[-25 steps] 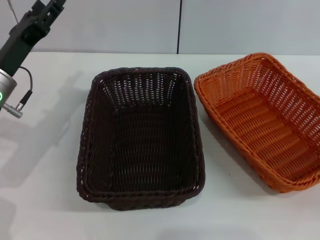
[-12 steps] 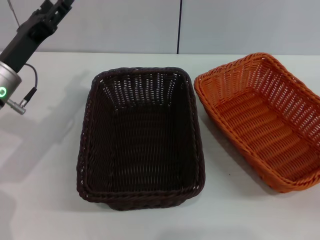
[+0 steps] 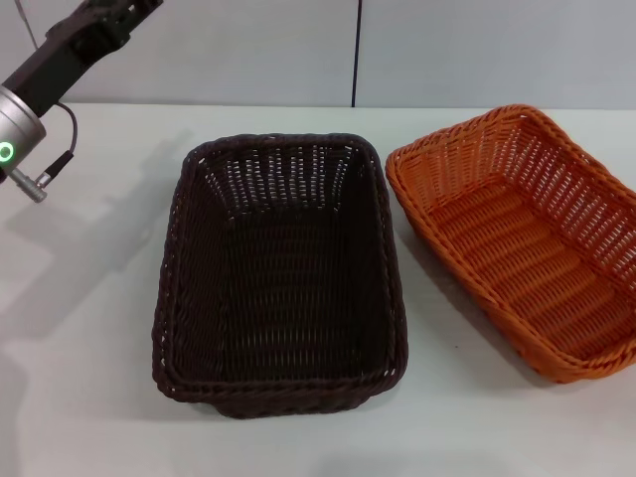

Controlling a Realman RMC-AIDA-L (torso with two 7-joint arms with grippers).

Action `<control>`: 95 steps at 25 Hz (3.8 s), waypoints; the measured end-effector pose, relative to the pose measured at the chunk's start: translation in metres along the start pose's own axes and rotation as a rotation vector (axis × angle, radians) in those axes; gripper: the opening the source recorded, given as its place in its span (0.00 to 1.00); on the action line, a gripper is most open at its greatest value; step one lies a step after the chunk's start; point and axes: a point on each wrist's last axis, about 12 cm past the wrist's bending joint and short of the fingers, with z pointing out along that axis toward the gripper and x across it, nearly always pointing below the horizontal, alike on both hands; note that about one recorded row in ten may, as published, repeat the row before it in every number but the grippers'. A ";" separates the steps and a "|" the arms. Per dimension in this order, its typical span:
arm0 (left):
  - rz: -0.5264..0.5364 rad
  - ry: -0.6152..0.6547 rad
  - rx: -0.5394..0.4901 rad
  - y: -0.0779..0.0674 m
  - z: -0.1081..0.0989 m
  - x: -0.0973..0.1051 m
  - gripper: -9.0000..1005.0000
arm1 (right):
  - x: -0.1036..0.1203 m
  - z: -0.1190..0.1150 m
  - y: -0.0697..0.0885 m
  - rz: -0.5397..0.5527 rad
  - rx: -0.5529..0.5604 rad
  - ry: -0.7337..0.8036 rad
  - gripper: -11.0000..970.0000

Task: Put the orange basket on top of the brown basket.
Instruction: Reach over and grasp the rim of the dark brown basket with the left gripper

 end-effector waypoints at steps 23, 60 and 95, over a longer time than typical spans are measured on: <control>0.120 0.846 -0.109 -0.041 0.045 -0.078 0.86 | -0.003 0.005 -0.003 -0.011 0.006 0.005 0.87; 0.178 1.253 -0.387 -0.051 0.045 -0.019 0.85 | -0.004 0.007 -0.005 -0.017 0.013 0.016 0.87; 0.234 1.241 -0.340 -0.062 0.058 -0.026 0.25 | -0.002 0.011 -0.004 -0.028 0.018 0.049 0.87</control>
